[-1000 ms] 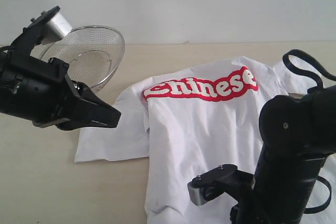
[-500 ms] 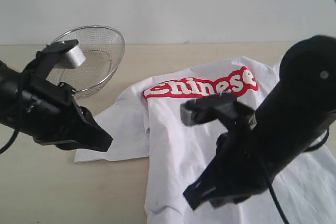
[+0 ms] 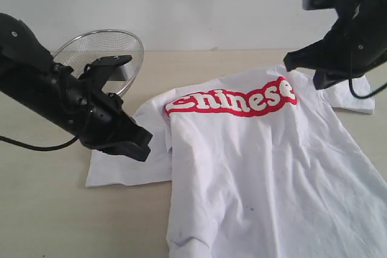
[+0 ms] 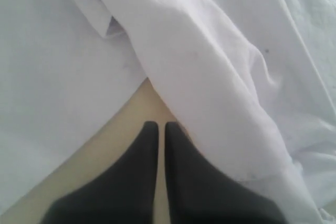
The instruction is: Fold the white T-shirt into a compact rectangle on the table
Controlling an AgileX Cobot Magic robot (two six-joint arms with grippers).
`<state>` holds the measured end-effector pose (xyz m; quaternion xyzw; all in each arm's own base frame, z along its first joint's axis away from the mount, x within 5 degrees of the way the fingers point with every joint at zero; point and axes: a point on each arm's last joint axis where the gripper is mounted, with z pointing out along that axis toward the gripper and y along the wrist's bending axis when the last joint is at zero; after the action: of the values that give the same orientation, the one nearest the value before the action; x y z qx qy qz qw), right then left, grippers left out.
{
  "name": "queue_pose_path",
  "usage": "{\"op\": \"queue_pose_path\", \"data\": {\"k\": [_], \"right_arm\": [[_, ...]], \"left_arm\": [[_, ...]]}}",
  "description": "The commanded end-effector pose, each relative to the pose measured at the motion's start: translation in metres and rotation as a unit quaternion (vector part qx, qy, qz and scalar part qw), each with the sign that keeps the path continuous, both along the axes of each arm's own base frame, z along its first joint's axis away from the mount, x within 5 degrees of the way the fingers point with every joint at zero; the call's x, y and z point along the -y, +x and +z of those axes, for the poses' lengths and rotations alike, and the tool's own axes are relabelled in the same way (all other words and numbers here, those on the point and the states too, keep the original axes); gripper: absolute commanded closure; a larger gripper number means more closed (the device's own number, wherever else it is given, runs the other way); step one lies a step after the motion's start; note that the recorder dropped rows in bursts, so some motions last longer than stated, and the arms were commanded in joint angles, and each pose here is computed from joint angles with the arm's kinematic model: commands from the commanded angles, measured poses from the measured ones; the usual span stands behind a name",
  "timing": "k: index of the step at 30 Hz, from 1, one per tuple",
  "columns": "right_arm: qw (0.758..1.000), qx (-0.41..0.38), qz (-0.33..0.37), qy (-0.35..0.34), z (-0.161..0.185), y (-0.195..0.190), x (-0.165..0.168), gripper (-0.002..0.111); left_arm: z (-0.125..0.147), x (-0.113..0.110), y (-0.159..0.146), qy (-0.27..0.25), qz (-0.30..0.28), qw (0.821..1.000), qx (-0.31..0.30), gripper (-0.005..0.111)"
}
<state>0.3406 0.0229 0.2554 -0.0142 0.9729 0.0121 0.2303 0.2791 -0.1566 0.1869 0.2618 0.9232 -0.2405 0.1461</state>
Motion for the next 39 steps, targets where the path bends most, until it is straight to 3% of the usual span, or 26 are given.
{"op": "queue_pose_path", "data": {"k": [1,7,11,14,18,21,29,39], "right_arm": [[0.999,0.002,-0.044,0.023,-0.020,0.051,0.046,0.108],[0.999,-0.007,-0.032,0.044,-0.050,0.108,0.056,0.108],[0.998,-0.034,-0.009,0.055,-0.078,0.121,0.049,0.108],[0.998,-0.040,0.009,0.057,-0.085,0.122,0.040,0.108],[0.997,-0.040,0.019,0.060,-0.085,0.123,0.034,0.108],[0.997,-0.052,0.021,0.059,-0.086,0.121,0.035,0.108],[0.995,-0.075,0.024,0.061,-0.091,0.116,0.034,0.108],[0.994,-0.090,0.034,0.055,-0.091,0.113,0.034,0.108]], "left_arm": [[-0.001,0.004,0.011,0.001,0.008,1.000,0.023,0.102],[-0.002,0.004,0.019,0.005,0.024,0.999,0.046,0.102],[-0.006,0.003,0.023,0.010,0.035,0.998,0.058,0.102],[0.002,0.009,0.026,-0.025,0.044,0.997,0.059,0.102],[0.025,0.028,0.037,-0.085,0.023,0.989,0.115,0.102],[0.029,0.039,0.052,-0.096,0.024,0.987,0.128,0.102],[-0.012,0.079,0.092,-0.099,-0.007,0.991,0.095,0.102],[-0.059,0.087,0.113,-0.070,-0.009,0.995,0.069,0.102]]}}
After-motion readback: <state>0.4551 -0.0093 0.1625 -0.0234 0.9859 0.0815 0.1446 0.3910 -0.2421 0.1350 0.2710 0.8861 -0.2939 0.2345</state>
